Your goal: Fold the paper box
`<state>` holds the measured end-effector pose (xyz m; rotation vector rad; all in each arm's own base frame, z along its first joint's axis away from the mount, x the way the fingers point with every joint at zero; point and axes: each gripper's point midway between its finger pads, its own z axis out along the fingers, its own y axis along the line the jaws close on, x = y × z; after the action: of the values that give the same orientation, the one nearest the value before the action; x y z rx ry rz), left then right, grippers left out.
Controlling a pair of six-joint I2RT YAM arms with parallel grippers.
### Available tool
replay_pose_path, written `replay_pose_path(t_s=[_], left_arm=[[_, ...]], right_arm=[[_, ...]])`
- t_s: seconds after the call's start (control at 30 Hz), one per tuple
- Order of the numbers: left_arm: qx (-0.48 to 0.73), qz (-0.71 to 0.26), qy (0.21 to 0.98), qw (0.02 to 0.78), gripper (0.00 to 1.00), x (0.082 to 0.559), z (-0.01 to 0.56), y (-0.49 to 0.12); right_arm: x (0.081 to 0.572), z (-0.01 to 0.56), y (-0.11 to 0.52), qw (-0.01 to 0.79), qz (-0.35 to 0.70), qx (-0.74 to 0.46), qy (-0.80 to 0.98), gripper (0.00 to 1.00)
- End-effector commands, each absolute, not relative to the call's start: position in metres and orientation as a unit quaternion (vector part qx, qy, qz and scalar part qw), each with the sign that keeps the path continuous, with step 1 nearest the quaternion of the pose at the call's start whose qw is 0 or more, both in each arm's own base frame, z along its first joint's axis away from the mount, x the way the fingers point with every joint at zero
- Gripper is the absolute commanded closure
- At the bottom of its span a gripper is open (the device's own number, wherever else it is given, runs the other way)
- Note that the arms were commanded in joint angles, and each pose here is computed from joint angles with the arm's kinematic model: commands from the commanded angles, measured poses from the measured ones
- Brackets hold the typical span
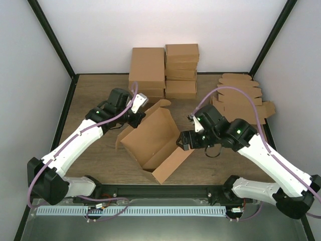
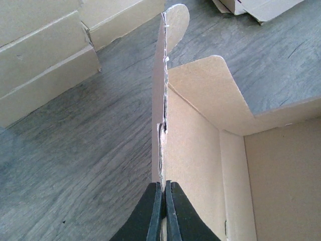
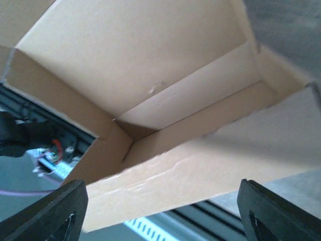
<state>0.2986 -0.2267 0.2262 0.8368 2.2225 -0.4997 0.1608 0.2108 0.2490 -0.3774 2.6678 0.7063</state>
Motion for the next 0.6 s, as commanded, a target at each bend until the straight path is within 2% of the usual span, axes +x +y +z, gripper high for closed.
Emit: replay_pose_path(t_s=[0.0,0.1,0.23,0.3,0.4,0.5,0.57], left_arm=[[0.328,-0.197,0.852,0.357,0.96,0.296,0.233,-0.229],[0.328,-0.198,0.851,0.359,0.96,0.295,0.236,-0.228],[0.329,-0.199,0.85,0.361,0.96,0.292,0.238,-0.227],[0.328,-0.201,0.849,0.363,0.96,0.292,0.239,-0.228],[0.328,-0.207,0.848,0.361,0.96,0.29,0.241,-0.229],[0.328,-0.217,0.846,0.361,0.96,0.287,0.243,-0.231],[0.327,-0.228,0.843,0.36,0.96,0.284,0.245,-0.233]], right_arm=[[0.122,0.237,0.21,0.1,0.297,-0.118,0.942,0.18],[0.112,0.217,0.214,0.072,0.315,-0.12,0.939,0.28],[0.108,0.198,0.219,0.061,0.329,-0.12,0.935,0.3],[0.109,0.192,0.223,0.066,0.343,-0.122,0.929,0.26],[0.11,0.188,0.236,0.07,0.38,-0.131,0.913,0.14],[0.112,0.186,0.25,0.07,0.416,-0.136,0.896,0.13],[0.116,0.188,0.259,0.08,0.439,-0.139,0.884,0.17]])
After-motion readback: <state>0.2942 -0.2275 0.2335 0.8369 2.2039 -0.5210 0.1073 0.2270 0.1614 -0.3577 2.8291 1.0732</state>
